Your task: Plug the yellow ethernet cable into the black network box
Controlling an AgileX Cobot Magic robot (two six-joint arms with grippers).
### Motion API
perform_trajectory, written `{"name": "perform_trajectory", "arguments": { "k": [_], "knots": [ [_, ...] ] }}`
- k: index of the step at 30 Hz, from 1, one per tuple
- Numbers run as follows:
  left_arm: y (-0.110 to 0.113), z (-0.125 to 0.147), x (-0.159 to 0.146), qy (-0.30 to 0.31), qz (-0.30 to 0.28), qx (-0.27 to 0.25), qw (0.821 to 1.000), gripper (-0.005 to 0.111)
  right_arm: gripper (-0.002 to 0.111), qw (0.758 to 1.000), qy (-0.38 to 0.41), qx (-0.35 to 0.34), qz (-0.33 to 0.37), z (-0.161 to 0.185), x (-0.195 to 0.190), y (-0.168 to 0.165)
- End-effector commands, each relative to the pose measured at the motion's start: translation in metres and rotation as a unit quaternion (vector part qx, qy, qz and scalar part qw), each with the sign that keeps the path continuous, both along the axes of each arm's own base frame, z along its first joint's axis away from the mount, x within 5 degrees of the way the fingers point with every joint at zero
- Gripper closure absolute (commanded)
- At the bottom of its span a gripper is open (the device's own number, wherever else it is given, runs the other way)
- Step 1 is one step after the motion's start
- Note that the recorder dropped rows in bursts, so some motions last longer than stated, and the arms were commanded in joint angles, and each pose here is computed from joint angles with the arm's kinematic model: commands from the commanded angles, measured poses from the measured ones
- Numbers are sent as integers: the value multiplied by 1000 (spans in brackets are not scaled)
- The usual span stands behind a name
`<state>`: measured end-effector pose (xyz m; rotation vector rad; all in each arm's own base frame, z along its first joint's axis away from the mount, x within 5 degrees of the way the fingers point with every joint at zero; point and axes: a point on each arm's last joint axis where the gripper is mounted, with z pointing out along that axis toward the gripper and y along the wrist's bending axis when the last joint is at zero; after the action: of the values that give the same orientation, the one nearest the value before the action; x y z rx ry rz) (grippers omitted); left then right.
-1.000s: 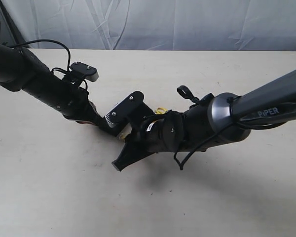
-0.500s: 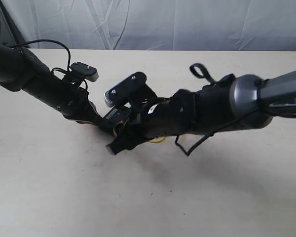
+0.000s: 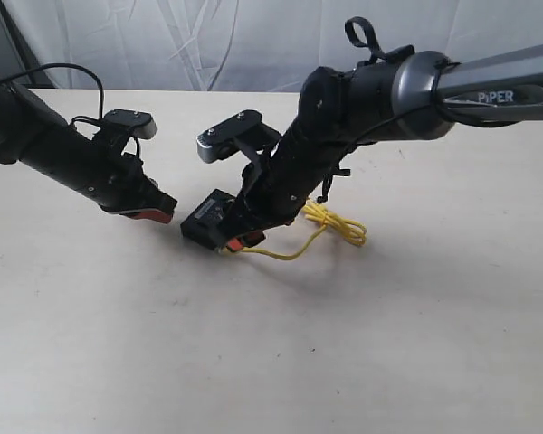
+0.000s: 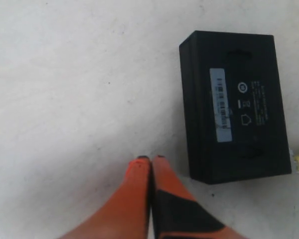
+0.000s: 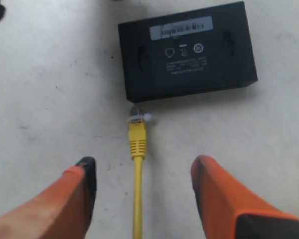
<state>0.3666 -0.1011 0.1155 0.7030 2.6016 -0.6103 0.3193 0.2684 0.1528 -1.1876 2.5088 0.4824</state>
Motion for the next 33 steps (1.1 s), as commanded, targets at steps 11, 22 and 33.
{"name": "perform_trajectory", "arguments": {
  "k": [11,22,33],
  "knots": [
    [0,4,1,-3,4,-7,1000,107,57,994,-53,-61,74,-21,-3,21],
    [0,4,1,-3,4,-7,1000,107,60,994,-65,-58,61,-28,1,22],
    [0,4,1,-3,4,-7,1000,107,108,994,-57,-63,65,-27,-1,21]
  ]
}}
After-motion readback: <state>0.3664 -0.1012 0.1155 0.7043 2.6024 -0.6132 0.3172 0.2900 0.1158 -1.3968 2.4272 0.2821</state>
